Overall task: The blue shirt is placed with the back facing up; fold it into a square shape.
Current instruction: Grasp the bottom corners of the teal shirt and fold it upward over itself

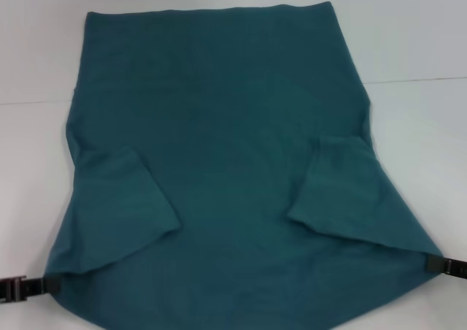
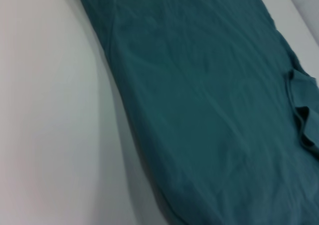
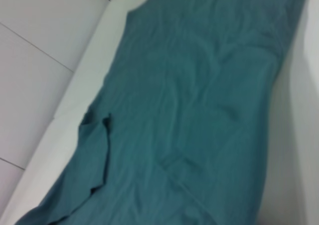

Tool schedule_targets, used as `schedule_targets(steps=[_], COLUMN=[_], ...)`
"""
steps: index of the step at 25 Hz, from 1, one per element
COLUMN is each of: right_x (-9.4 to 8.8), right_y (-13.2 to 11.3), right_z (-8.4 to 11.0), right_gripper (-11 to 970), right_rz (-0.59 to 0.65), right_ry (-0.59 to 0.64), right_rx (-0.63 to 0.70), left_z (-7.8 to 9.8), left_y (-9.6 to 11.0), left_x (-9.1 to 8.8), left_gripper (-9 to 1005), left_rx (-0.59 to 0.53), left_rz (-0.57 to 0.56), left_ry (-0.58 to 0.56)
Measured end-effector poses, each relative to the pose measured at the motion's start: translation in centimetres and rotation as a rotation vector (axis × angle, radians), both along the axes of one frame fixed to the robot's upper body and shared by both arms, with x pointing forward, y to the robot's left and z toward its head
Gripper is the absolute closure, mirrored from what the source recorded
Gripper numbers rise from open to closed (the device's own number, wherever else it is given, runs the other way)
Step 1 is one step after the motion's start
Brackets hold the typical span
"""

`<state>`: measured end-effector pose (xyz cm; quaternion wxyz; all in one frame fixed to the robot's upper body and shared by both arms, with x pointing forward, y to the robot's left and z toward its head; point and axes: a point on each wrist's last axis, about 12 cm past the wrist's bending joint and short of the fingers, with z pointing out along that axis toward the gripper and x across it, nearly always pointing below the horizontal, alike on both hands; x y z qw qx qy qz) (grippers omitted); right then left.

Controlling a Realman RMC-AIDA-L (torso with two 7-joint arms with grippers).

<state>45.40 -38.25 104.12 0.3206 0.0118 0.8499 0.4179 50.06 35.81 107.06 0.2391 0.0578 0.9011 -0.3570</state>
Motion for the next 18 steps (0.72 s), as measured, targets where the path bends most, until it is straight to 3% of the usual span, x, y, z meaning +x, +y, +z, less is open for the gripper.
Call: schedule_targets(steps=[10, 18], right_x=[-4.1, -5.1], right_y=[-1.5, -2.4], right_z=[-0.7, 0.0], right_gripper=[926, 927], right_rz=[-0.066, -0.080], right_ry=[-0.045, -0.081], right_rx=[0.022, 0.036], left_z=[-0.6, -1.6], left_y=[-0.3, -0.6], left_x=[-2.6, -4.7], left_gripper=[928, 926], left_rx=[-0.110, -0.199], left_rz=[-0.039, -0.037], left_ry=[0.043, 0.035])
